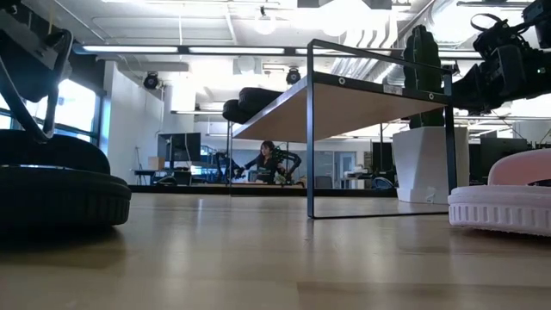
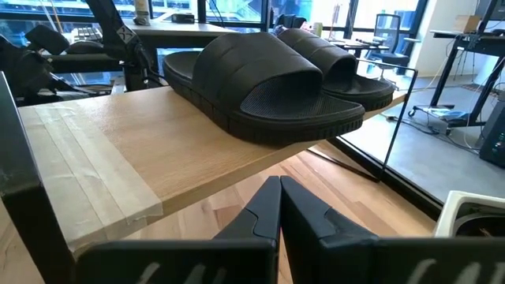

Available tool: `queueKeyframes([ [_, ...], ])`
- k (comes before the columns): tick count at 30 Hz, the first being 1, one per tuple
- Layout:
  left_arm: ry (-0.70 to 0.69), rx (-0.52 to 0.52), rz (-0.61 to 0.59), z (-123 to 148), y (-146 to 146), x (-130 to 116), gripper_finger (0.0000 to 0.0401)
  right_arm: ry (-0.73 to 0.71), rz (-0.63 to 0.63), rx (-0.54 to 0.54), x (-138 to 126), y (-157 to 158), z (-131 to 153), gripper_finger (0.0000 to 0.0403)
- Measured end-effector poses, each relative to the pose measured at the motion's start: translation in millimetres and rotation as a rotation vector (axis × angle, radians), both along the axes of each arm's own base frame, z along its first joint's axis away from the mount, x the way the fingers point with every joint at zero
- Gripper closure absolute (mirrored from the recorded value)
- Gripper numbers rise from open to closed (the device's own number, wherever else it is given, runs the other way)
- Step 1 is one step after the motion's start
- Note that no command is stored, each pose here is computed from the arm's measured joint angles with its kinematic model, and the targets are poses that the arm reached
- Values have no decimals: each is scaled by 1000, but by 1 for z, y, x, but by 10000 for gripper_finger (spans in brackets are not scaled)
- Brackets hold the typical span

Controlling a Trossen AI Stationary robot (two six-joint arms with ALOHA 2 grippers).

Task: Pick and place slides into the shelf
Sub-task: Put the black slide under the shelf

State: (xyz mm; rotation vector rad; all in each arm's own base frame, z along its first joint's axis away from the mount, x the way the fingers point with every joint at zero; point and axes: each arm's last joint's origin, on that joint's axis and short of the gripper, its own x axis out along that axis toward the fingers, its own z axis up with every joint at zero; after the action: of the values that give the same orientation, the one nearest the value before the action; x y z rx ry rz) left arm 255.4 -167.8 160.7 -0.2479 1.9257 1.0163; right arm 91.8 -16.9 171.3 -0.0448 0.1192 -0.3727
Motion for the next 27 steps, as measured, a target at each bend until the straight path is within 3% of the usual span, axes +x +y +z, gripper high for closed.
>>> queueKeyframes([
  [21, 48, 4, -3, -13, 6, -10, 317, 0, 0, 0, 0, 0, 0, 402],
  [27, 49, -3, -19, -13, 6, -10, 278, 0, 0, 0, 0, 0, 0, 402],
])
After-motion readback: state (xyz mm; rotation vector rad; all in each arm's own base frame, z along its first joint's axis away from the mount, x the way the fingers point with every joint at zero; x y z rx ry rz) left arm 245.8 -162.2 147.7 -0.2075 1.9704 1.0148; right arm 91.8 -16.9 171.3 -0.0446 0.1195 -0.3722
